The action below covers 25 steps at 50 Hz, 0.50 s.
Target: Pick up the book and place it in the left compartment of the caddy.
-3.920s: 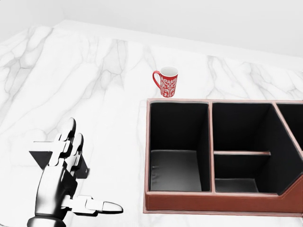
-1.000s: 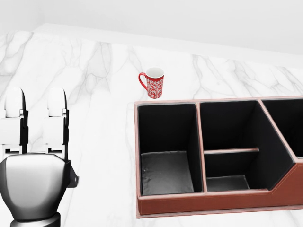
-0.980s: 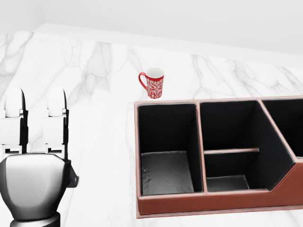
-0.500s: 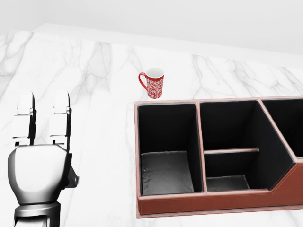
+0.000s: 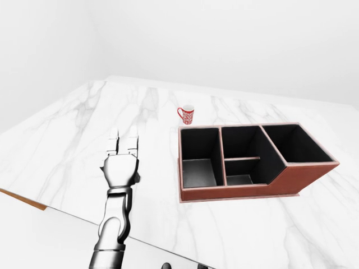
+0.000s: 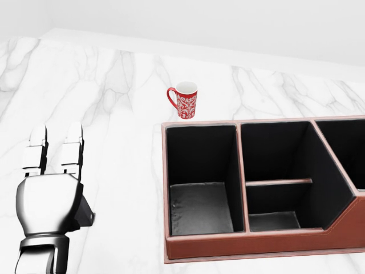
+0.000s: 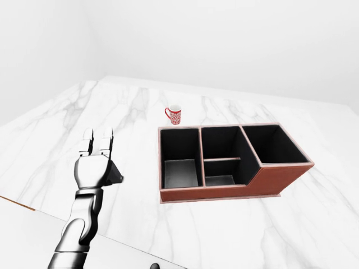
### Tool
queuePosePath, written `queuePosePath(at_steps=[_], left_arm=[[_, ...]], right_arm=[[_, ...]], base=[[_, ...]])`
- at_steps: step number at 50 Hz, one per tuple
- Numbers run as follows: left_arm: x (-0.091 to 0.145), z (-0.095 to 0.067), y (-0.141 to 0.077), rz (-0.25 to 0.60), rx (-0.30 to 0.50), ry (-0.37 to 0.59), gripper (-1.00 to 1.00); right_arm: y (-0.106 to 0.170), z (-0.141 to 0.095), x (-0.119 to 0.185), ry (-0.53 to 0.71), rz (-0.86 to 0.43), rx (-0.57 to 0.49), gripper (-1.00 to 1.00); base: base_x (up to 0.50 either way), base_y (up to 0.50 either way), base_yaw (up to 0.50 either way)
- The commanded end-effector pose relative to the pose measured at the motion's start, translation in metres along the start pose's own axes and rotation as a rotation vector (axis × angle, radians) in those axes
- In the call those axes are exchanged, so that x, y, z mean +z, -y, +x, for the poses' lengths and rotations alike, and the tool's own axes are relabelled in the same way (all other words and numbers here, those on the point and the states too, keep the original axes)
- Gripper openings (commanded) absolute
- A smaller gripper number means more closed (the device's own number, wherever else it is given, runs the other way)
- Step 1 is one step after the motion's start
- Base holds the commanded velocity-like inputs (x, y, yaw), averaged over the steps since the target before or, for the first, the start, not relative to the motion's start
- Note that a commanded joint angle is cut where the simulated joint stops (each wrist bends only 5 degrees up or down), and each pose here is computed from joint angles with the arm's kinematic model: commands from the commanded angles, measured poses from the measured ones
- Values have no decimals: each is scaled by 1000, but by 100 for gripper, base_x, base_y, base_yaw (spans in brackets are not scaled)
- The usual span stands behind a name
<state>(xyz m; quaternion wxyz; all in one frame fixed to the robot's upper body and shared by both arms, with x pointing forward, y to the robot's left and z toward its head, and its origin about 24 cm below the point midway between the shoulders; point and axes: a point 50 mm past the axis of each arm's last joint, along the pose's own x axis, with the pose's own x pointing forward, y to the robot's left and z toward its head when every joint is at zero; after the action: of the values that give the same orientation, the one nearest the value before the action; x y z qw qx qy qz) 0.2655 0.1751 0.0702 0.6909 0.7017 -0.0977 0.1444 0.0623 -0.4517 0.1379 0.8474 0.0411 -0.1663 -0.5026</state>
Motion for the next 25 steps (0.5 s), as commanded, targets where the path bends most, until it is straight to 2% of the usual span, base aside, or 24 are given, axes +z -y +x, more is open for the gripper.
queuePosePath(at_steps=[1,12,19,25], left_arm=[[-15,10,17,-15,-73,-41,100],[-21,23,40,-10,-141,-51,100],[-27,30,48,-14,-166,-74,100],[-25,33,53,13,-191,-52,100]], right_arm=[[0,0,-1,4,-4,8,100],[-1,-1,-3,9,-6,14,100],[0,-2,-3,6,-11,16,100],[-1,-2,-5,11,-14,21,100]], base=[[0,0,0],[0,0,0],[0,0,0],[0,0,0]])
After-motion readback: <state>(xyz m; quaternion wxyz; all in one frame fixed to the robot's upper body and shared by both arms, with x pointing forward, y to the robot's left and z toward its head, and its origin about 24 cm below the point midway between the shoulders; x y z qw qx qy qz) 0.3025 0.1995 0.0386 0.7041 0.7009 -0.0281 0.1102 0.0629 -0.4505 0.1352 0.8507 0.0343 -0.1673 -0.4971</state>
